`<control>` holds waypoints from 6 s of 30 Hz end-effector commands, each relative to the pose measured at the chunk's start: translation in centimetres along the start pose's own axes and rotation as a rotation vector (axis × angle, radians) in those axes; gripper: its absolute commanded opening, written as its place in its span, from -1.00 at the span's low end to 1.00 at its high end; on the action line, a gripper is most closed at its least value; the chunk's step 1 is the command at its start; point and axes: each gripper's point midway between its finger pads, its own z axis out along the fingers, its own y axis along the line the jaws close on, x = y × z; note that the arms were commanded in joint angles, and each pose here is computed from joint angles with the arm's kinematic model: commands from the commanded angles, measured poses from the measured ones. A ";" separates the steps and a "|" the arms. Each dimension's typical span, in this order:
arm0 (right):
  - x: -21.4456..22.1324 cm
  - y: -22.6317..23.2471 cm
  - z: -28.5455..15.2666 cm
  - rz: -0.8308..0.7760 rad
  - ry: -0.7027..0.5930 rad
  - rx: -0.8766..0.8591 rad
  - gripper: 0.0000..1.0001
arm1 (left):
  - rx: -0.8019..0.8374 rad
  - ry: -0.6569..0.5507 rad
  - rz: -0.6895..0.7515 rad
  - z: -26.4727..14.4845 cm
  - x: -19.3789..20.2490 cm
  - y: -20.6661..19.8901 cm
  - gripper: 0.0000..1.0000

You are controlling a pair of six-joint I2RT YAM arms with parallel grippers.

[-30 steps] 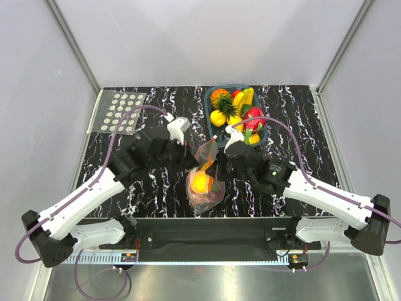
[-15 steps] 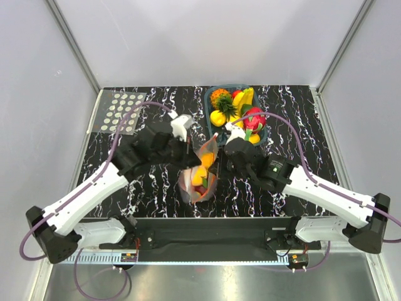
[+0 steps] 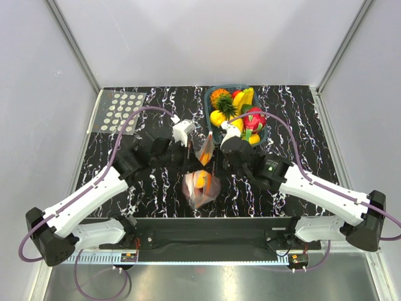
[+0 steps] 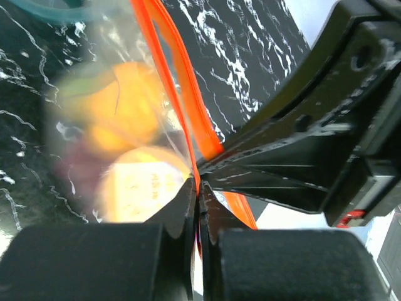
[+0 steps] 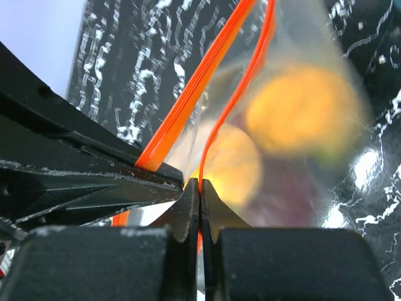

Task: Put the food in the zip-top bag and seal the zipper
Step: Adjust the zipper food storage bag at the center of the board.

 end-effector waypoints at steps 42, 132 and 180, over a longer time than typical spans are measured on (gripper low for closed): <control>-0.3 2.8 1.2 0.104 -0.043 -0.141 0.29 | 0.086 -0.034 0.124 -1.9 3.3 -0.3 0.79; -4.3 2.3 3.6 0.318 -0.138 0.126 -0.88 | -0.609 0.061 0.291 1.1 0.7 5.9 0.07; -7.3 -5.8 5.6 -0.512 -0.257 -0.570 0.65 | -0.285 -0.055 0.177 -2.2 6.3 6.0 -1.00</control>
